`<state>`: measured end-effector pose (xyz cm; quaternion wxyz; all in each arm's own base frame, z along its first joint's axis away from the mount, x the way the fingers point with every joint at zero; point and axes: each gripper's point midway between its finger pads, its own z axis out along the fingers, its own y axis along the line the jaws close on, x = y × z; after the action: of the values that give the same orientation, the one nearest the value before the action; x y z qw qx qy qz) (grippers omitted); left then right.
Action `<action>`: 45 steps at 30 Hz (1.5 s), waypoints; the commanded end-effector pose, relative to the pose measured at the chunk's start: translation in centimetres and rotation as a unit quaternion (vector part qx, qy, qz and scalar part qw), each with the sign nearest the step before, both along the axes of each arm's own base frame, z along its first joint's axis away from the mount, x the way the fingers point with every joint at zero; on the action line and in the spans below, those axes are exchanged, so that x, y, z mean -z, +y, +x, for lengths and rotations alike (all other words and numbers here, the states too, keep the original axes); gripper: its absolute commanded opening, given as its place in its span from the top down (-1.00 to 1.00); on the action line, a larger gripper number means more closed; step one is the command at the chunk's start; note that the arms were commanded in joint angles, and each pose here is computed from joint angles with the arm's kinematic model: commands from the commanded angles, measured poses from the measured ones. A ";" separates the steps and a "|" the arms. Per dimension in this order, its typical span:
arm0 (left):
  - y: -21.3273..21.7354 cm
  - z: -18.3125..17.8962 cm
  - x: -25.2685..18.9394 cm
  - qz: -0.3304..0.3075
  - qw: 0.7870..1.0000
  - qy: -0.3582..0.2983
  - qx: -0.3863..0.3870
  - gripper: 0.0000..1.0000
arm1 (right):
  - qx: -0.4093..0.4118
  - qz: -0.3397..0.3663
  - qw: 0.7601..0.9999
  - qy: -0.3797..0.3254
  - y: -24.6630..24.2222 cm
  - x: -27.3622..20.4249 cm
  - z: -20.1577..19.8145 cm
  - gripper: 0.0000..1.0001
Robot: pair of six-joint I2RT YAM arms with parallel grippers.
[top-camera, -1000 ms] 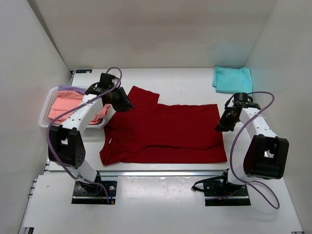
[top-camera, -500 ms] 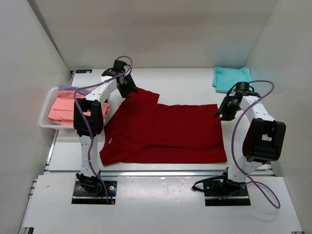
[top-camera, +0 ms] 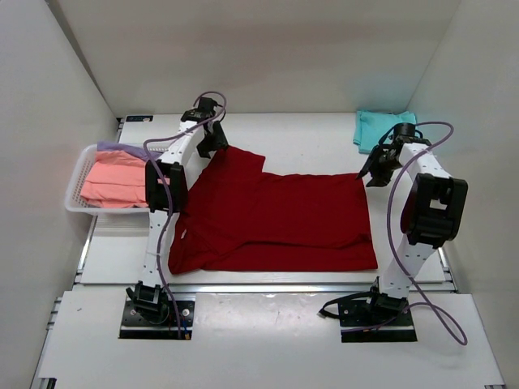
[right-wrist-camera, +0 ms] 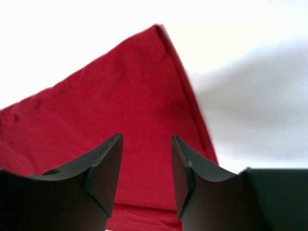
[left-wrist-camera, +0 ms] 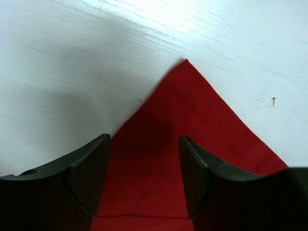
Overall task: Fold and stack the t-shirts
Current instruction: Grap the side of the flattened tshirt furthest away from the robot with both arms
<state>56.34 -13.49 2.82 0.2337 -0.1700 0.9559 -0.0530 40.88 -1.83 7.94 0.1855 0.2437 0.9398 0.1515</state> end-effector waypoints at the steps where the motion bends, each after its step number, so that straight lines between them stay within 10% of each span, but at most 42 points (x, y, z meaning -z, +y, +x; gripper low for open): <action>1: -0.3 -1.2 1.9 0.001 0.999 0.038 0.007 -0.38 | 0.009 -0.001 1.000 -0.011 -1.0 -0.4 1.6 0.16; 5: -1.2 -2.1 3.2 -0.013 0.998 0.066 0.021 0.10 | 0.023 -0.012 1.000 -0.005 -1.8 0.3 2.7 0.14; 9: -1.3 -2.6 3.1 -0.014 0.997 0.074 0.029 1.00 | 0.031 -0.036 0.999 0.001 -2.7 0.8 4.5 -0.01; 24: -0.2 1.0 -4.6 -0.090 0.996 -0.016 -0.014 1.00 | -0.027 -0.039 0.995 0.092 1.6 5.2 6.6 -0.01; 27: 0.1 1.0 -5.4 -0.097 0.995 -0.021 -0.016 1.00 | -0.039 -0.033 0.995 0.090 1.8 5.0 7.0 1.00; 37: 0.8 -0.2 -14.4 -0.117 0.989 -0.091 0.005 1.00 | -0.038 -0.087 0.995 -0.008 -1.9 -1.6 10.6 1.00; 45: 1.2 -7.9 -14.9 -0.119 0.991 -0.043 0.045 1.00 | -0.049 -0.092 0.994 -0.013 -1.1 -3.3 5.1 1.00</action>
<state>51.09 -12.21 15.53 0.2480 -0.1739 0.9386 -0.1654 46.95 -2.91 7.34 0.1598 0.1938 0.9646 0.0805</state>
